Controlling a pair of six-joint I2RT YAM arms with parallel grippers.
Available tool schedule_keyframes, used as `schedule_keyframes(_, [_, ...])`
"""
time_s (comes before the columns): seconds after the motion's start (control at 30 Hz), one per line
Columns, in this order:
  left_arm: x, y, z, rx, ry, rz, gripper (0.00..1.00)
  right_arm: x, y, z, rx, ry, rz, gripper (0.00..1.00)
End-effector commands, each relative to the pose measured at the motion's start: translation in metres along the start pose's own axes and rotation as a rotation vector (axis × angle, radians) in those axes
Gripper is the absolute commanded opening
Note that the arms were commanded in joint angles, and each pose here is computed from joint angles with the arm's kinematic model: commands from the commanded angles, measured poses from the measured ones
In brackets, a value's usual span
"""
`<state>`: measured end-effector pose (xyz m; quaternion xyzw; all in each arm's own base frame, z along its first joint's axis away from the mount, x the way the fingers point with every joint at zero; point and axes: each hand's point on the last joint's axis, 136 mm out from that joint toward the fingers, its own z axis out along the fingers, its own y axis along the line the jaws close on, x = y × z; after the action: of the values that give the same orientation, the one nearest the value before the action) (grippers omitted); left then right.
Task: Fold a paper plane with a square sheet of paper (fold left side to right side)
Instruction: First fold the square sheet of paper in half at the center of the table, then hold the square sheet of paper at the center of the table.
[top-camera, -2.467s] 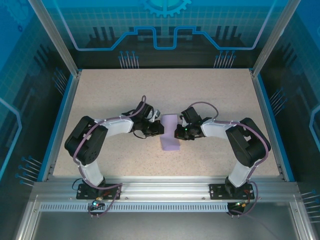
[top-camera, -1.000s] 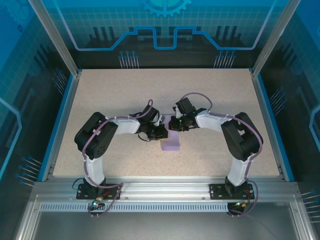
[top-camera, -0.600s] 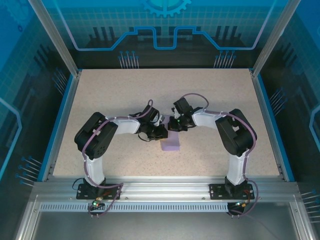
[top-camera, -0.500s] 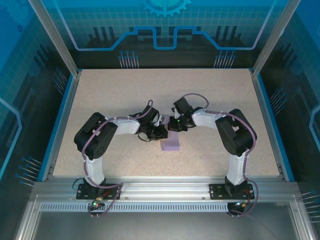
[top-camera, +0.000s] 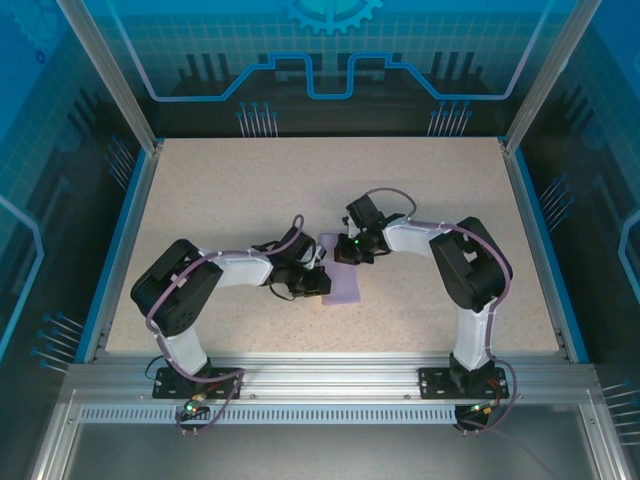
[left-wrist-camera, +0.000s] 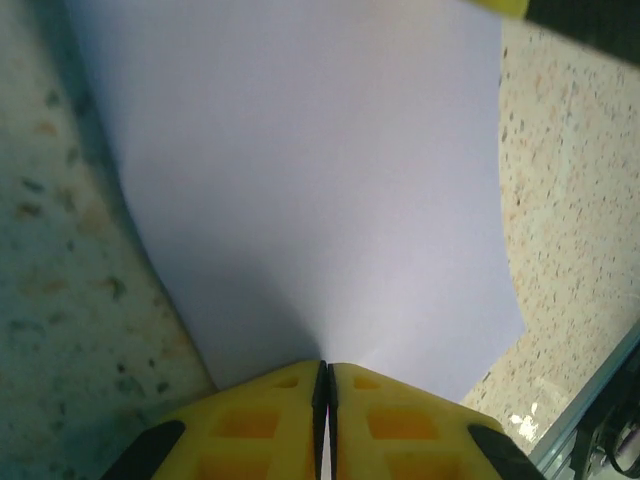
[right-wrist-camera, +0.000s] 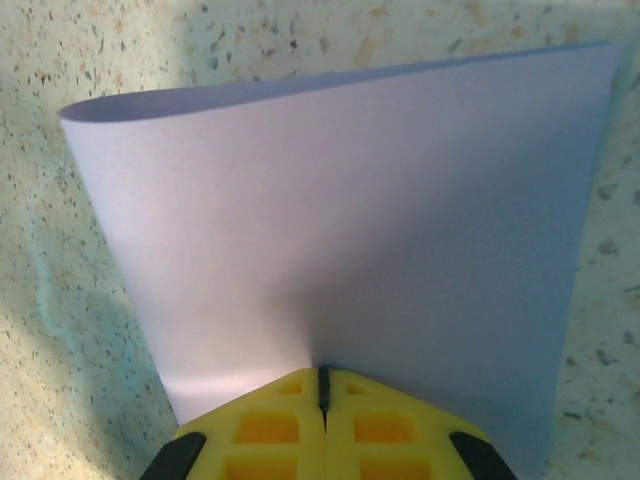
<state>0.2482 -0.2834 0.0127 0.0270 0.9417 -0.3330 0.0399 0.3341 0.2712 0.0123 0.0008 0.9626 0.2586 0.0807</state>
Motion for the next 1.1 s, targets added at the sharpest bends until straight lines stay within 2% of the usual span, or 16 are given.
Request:
schedule_keyframes(0.0, [0.056, 0.027, 0.003, -0.087, 0.145, -0.083, 0.14, 0.019, -0.037, 0.015, 0.128, 0.072, 0.055, 0.02])
schedule_keyframes(0.5, [0.074, 0.020, -0.012, -0.093, 0.141, -0.053, 0.14, 0.024, -0.040, 0.017, 0.130, 0.082, 0.064, 0.01])
schedule_keyframes(0.6, [0.059, 0.005, -0.031, -0.048, 0.088, -0.034, 0.15, 0.023, -0.038, 0.017, 0.122, 0.079, 0.058, 0.01])
schedule_keyframes(0.8, [0.007, -0.016, -0.071, 0.022, -0.034, -0.015, 0.19, 0.023, -0.034, 0.015, 0.111, 0.076, 0.047, 0.02])
schedule_keyframes(1.07, [-0.041, -0.027, -0.051, 0.049, -0.040, 0.015, 0.18, 0.023, -0.030, 0.014, 0.106, 0.074, 0.038, 0.02])
